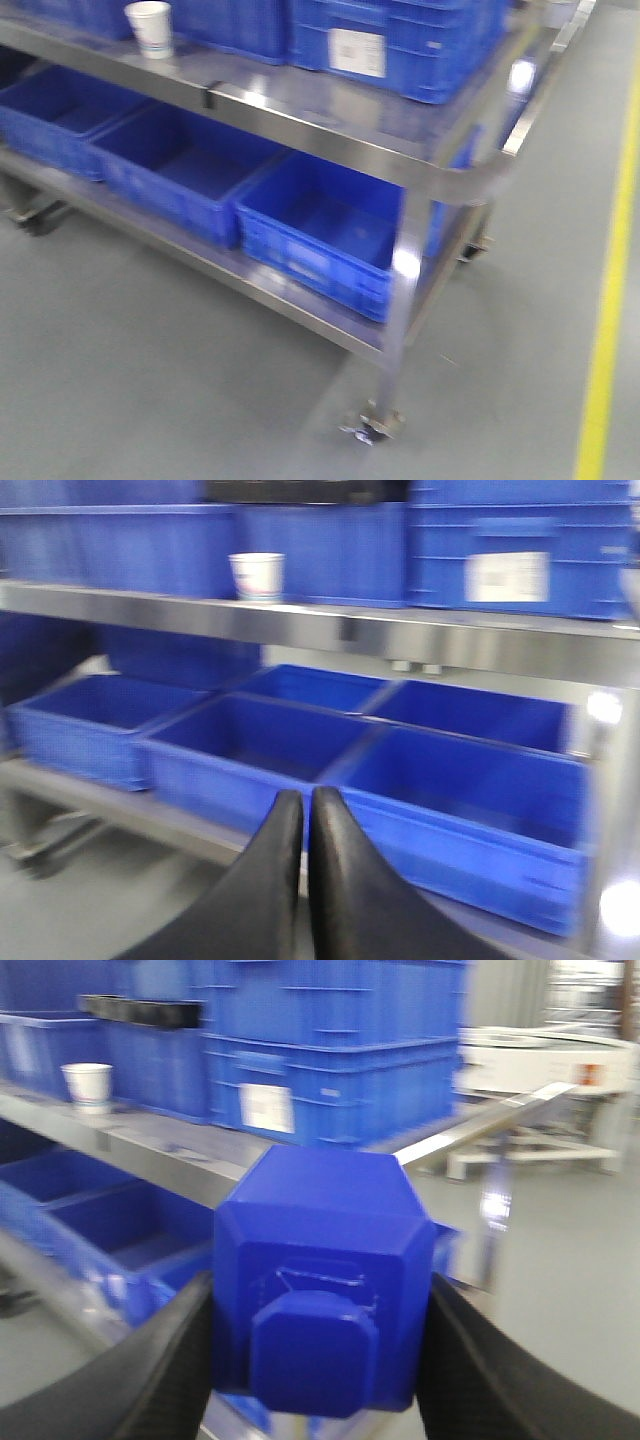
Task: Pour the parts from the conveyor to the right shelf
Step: 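Turn into the shelf aisle and drive to the blue bin rack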
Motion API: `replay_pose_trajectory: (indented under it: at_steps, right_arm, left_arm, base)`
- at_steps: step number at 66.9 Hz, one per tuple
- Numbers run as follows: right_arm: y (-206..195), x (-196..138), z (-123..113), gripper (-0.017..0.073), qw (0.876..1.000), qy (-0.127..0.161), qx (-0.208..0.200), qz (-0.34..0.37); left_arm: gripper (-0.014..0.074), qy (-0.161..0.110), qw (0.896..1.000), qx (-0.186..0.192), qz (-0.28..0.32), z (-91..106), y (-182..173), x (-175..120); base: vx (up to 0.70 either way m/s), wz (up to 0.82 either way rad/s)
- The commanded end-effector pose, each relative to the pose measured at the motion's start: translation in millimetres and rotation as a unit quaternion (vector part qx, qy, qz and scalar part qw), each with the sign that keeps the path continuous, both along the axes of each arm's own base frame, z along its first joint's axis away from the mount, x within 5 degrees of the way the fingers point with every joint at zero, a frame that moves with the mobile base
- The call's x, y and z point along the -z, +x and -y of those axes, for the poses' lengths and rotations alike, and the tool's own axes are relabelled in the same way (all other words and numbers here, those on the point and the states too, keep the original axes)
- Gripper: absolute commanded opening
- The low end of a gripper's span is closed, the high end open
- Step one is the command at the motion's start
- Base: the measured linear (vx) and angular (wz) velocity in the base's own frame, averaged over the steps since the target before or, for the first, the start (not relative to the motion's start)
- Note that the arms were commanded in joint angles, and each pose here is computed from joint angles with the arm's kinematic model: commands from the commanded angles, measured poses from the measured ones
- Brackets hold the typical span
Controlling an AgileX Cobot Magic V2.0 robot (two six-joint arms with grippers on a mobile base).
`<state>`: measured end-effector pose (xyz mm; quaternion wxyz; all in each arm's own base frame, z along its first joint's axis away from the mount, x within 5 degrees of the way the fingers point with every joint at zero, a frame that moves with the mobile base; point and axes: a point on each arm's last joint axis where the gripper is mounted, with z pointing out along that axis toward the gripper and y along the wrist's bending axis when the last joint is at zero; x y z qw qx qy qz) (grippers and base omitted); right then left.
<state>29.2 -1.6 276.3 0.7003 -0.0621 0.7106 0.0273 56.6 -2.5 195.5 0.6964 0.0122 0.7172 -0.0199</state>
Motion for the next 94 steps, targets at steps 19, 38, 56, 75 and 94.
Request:
replay_pose_trajectory:
  at_steps: [19,38,56,75,94]
  right_arm:
    - [-0.9,-15.2,-0.5,-0.0005,0.999,-0.005,-0.002,0.046]
    - [-0.9,-15.2,-0.5,-0.0005,0.999,-0.005,-0.002,0.046]
    - [-0.9,-15.2,-0.5,-0.0005,0.999,-0.005,-0.002,0.046]
    - [-0.9,-15.2,-0.5,-0.0005,0.999,-0.005,-0.002,0.046]
    - [-0.9,-15.2,-0.5,-0.0005,0.999,-0.005,-0.002,0.046]
  left_arm:
    - [-0.0006,-0.010,0.998,0.004,0.055,0.4,-2.1,-14.4]
    - [-0.0006,-0.010,0.998,0.004,0.055,0.4,-2.1,-14.4]
    - [-0.0006,-0.010,0.998,0.004,0.055,0.4,-2.1,-14.4]
    - [-0.0006,-0.010,0.998,0.004,0.055,0.4,-2.1,-14.4]
    - [-0.0006,-0.010,0.998,0.004,0.055,0.4,-2.1,-14.4]
  base:
    - [0.26,0.86]
    - [0.19,0.84]
    - [0.12,0.79]
    - [0.07,0.61]
    - [0.09,0.34]
